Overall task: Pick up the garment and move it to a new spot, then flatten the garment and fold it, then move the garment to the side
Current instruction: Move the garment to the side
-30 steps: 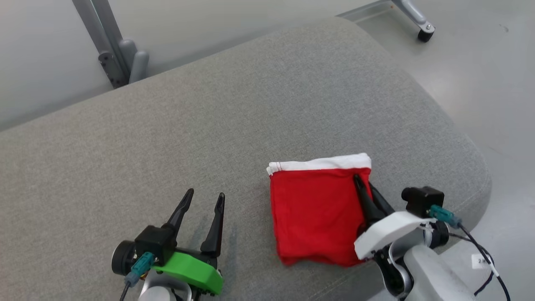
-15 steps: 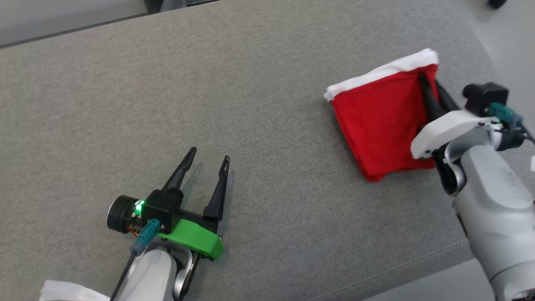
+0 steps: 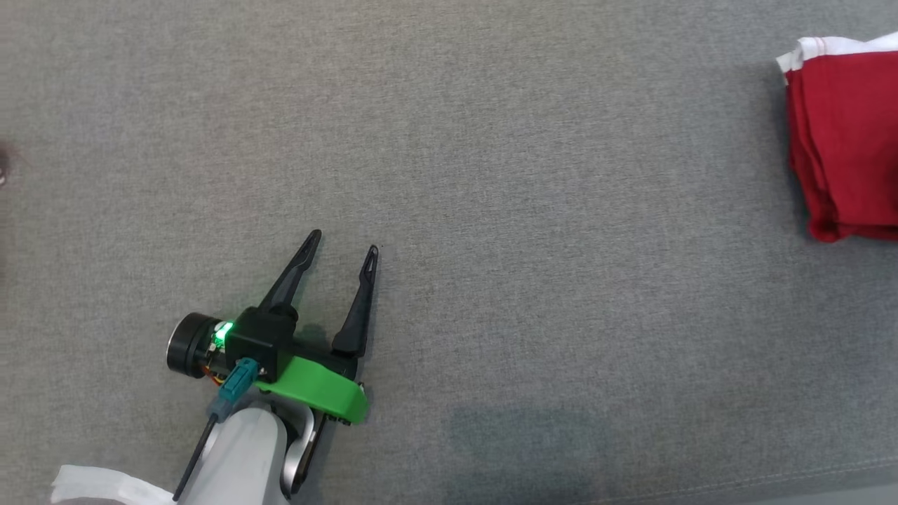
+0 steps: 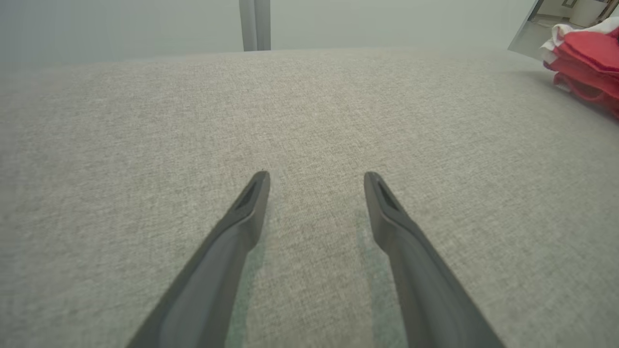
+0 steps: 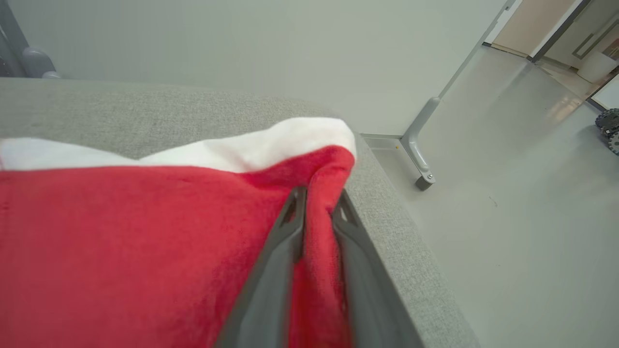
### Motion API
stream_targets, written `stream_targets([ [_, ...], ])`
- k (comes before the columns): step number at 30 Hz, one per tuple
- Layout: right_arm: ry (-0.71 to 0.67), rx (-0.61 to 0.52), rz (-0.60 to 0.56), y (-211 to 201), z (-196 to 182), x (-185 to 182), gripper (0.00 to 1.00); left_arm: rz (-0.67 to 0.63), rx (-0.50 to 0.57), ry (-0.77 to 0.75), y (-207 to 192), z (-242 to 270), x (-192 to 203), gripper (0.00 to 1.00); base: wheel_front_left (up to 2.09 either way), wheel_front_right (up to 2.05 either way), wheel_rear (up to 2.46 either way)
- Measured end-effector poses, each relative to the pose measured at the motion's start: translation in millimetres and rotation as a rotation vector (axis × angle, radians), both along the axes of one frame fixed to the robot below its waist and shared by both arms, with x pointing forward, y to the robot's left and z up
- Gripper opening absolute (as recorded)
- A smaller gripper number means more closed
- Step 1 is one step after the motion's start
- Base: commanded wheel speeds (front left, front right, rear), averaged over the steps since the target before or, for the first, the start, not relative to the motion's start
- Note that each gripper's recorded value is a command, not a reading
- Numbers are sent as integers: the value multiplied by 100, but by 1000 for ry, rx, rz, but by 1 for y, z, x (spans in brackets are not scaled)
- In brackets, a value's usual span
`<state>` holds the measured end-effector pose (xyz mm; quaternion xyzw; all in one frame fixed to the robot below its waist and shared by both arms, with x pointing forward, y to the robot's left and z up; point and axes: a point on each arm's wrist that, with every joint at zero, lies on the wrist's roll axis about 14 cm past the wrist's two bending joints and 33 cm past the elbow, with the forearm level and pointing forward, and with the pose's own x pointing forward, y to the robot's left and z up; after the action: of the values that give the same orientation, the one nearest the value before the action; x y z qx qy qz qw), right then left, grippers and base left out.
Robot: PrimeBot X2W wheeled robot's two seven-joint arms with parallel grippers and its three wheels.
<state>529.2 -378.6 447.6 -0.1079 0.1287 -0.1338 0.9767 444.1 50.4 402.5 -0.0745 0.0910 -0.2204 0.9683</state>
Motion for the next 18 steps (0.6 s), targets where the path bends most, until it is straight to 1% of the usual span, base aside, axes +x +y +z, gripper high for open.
stream_targets([
  [1, 2, -8, -8, -3, -1, 2, 100, 10, 4, 6, 4, -2, 0, 100, 0, 0, 0],
  [5, -63, -28, -61, -18, 13, 9, 100, 43, 18, 25, 16, -8, -2, 100, 0, 0, 0],
  [7, -110, -29, -60, -12, 23, 12, 100, 59, 20, 20, 21, -6, -2, 100, 0, 0, 0],
  [9, -164, -10, -34, 6, 33, 17, 100, 78, 21, 12, 26, -2, -1, 100, 0, 0, 0],
  [13, -253, 39, 109, 70, 53, 27, 100, 132, 25, 11, 42, 4, -7, 100, 0, 0, 0],
  [15, -286, 84, 167, 97, 61, 22, 100, 154, 40, 5, 48, 7, -12, 100, 0, 0, 0],
  [18, -314, 142, 230, 125, 67, 5, 100, 189, 45, -9, 58, 16, -19, 100, 0, 0, 0],
])
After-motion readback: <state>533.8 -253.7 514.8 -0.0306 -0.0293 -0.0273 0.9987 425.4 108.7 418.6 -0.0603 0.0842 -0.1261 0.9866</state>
